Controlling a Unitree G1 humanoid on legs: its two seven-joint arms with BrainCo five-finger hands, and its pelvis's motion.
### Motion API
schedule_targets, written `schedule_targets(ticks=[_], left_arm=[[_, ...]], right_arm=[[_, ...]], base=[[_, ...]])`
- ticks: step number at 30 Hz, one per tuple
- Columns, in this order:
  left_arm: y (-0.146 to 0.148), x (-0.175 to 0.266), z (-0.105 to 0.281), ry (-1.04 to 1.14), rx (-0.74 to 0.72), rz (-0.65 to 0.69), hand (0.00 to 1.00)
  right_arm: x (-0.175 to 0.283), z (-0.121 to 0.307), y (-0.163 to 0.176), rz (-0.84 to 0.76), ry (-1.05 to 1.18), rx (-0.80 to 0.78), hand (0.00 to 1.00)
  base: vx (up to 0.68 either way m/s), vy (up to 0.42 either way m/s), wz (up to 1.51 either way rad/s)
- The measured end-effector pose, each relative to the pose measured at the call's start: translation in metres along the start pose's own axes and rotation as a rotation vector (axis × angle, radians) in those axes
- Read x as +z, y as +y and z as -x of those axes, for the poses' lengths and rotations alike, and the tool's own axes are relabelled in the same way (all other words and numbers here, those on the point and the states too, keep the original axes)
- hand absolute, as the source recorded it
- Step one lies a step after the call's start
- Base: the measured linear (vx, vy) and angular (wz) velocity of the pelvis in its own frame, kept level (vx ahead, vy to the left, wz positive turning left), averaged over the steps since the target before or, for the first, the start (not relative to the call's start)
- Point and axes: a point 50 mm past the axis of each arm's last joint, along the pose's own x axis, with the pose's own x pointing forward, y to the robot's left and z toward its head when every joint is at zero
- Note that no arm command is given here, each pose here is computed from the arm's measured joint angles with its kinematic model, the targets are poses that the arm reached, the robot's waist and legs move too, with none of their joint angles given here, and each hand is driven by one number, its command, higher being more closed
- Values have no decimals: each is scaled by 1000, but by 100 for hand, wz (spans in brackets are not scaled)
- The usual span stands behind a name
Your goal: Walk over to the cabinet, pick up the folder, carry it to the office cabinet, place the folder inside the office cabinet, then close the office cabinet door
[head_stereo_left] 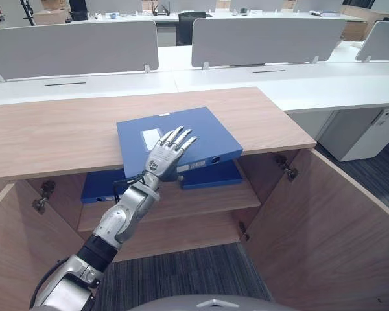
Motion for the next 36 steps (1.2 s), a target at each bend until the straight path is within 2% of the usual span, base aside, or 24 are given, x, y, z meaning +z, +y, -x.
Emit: schedule_targets(ticks=[7, 8, 17, 24, 36], left_arm=[[3, -8, -1, 12, 1, -50, 0], [4, -10, 0, 10, -3, -67, 100], [13, -31, 3, 61, 9, -126, 100], [38, -41, 2, 94, 126, -158, 100], [56, -26, 17, 69, 234, -98, 100]], right_arm=[[0, 0, -1, -14, 2, 13, 0], [0, 0, -1, -14, 2, 13, 0], [0, 0, -1, -14, 1, 16, 0], [0, 0, -1, -16, 1, 19, 0], [1, 0, 3, 11, -6, 40, 0]], base=[[0, -34, 3], [-6, -49, 10], [-14, -34, 2], [-11, -32, -1], [-3, -27, -2]])
